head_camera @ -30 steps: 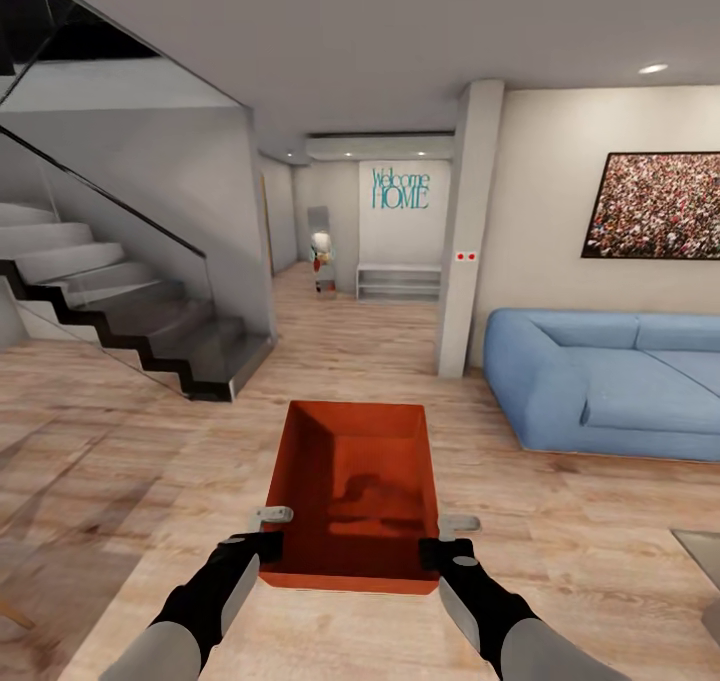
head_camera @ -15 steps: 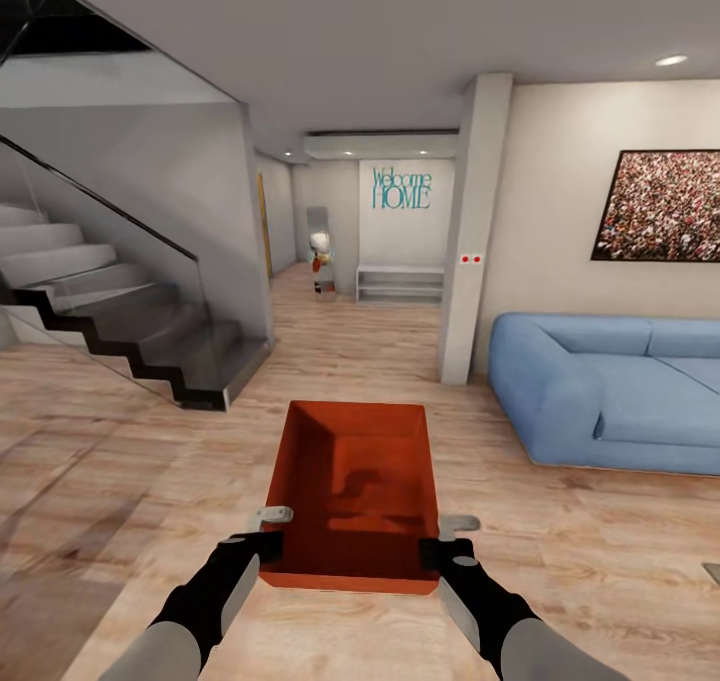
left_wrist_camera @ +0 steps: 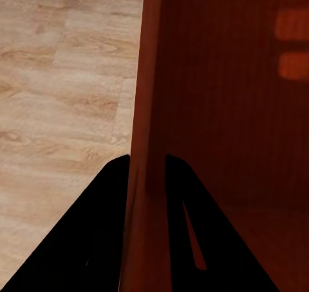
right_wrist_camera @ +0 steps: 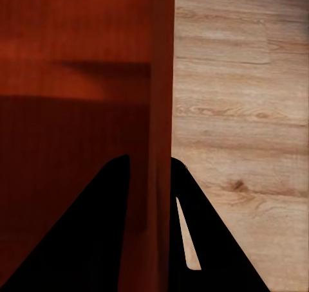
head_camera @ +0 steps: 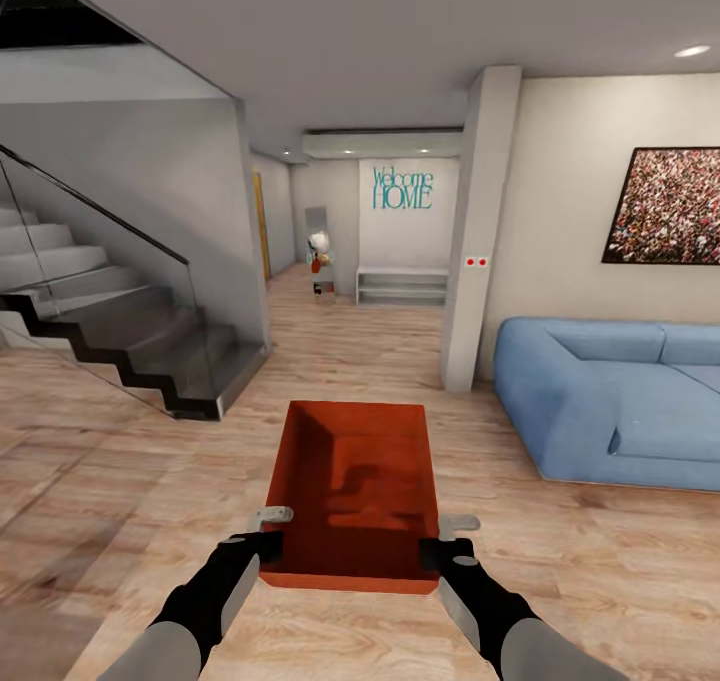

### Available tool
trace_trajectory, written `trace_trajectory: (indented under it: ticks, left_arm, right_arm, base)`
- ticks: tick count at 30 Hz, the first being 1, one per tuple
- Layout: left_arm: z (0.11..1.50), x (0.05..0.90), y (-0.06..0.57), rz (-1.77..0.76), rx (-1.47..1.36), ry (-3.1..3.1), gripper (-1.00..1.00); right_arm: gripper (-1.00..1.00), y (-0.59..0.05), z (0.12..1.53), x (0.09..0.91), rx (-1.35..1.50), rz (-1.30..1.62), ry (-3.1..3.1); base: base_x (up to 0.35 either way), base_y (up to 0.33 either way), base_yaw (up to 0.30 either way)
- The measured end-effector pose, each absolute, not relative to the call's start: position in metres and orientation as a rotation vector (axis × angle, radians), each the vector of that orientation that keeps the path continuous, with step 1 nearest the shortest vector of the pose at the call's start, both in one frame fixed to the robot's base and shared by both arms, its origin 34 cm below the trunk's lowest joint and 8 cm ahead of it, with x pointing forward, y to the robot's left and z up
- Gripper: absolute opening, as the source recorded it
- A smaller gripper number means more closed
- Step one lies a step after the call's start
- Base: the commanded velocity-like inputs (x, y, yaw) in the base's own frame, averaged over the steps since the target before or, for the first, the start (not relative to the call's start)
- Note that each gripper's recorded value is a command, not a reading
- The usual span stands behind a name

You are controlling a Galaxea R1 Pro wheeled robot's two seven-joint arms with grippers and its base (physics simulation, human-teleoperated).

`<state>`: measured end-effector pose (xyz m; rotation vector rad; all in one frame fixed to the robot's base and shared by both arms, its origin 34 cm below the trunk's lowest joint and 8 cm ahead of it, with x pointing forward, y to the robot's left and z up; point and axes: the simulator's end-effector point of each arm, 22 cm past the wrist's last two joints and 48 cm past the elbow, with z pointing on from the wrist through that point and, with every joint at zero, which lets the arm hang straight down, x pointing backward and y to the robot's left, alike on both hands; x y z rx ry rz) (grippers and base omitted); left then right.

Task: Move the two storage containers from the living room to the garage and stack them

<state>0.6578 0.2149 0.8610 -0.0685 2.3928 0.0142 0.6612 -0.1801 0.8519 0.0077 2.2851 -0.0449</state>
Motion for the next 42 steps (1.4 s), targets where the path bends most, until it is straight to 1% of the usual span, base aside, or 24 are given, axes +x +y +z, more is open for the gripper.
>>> trace_trajectory:
  ticks: [26, 32, 42]
  left_arm:
    - [0.8622, 0.6588, 0.2150, 0.013, -0.068, 2.390, -1.00]
    - [0.8622, 0.6585, 0.2139, 0.016, -0.069, 2.390, -1.00]
    - [0.8625, 0.6589, 0.2150, 0.014, -0.068, 2.389, -1.00]
  right_arm:
    - [-1.00, -0.1800, 0.8532, 0.6621, 0.010, -0.045, 2.282]
    - [-1.00, -0.1811, 0.8529, 0.6622, 0.008, -0.043, 2.282]
    - [-1.00, -0.1800, 0.8532, 0.6622, 0.009, -0.045, 2.281]
  base:
    - [0.323, 0.000, 0.001]
    - [0.323, 0.000, 0.147]
    - [0.323, 0.000, 0.017]
